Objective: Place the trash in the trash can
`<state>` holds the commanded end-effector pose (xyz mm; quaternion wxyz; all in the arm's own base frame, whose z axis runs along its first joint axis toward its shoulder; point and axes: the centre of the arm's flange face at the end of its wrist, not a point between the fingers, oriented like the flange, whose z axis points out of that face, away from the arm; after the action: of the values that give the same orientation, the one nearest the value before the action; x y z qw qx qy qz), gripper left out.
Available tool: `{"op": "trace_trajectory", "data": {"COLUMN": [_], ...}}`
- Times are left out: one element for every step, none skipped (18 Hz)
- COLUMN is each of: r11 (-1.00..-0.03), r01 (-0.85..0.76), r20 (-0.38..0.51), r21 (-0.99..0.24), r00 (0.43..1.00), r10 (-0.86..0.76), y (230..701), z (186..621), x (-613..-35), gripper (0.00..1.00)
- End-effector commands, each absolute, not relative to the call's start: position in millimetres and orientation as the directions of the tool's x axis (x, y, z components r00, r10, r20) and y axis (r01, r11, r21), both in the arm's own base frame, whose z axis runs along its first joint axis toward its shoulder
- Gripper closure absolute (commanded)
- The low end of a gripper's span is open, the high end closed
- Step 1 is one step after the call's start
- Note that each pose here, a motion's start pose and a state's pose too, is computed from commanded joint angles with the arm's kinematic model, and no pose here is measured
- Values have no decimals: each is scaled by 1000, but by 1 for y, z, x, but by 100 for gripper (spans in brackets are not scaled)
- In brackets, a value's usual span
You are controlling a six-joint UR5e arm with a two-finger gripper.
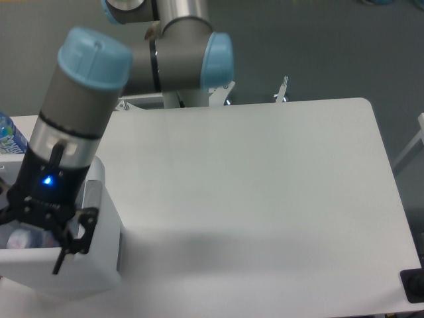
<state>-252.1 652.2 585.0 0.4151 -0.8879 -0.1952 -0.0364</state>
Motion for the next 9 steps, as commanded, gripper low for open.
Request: {"op": "trace_trajectory", "data": {"r11": [-575,-573,-571,-576,-590,-606,-622,-635,-642], "r01": [363,347,342,332,319,297,282,276,275], "r20": [173,119,78,31,-22,-81,-130,-163,-183], "r21": [-734,-743,-747,-747,-742,-738,-730,-721,-716], "r00": [917,910,897,883,868,852,836,824,813], "r10": [359,397,436,469,496,517,533,542,552], "y": [642,633,625,619,615,608,601,597,595], "z": [592,599,604,606,605,608,609,609,609], "x": [-263,-273,-282,-289,-297,-305,-312,-317,-320], "gripper": [0,0,0,0,0,0,0,0,0]}}
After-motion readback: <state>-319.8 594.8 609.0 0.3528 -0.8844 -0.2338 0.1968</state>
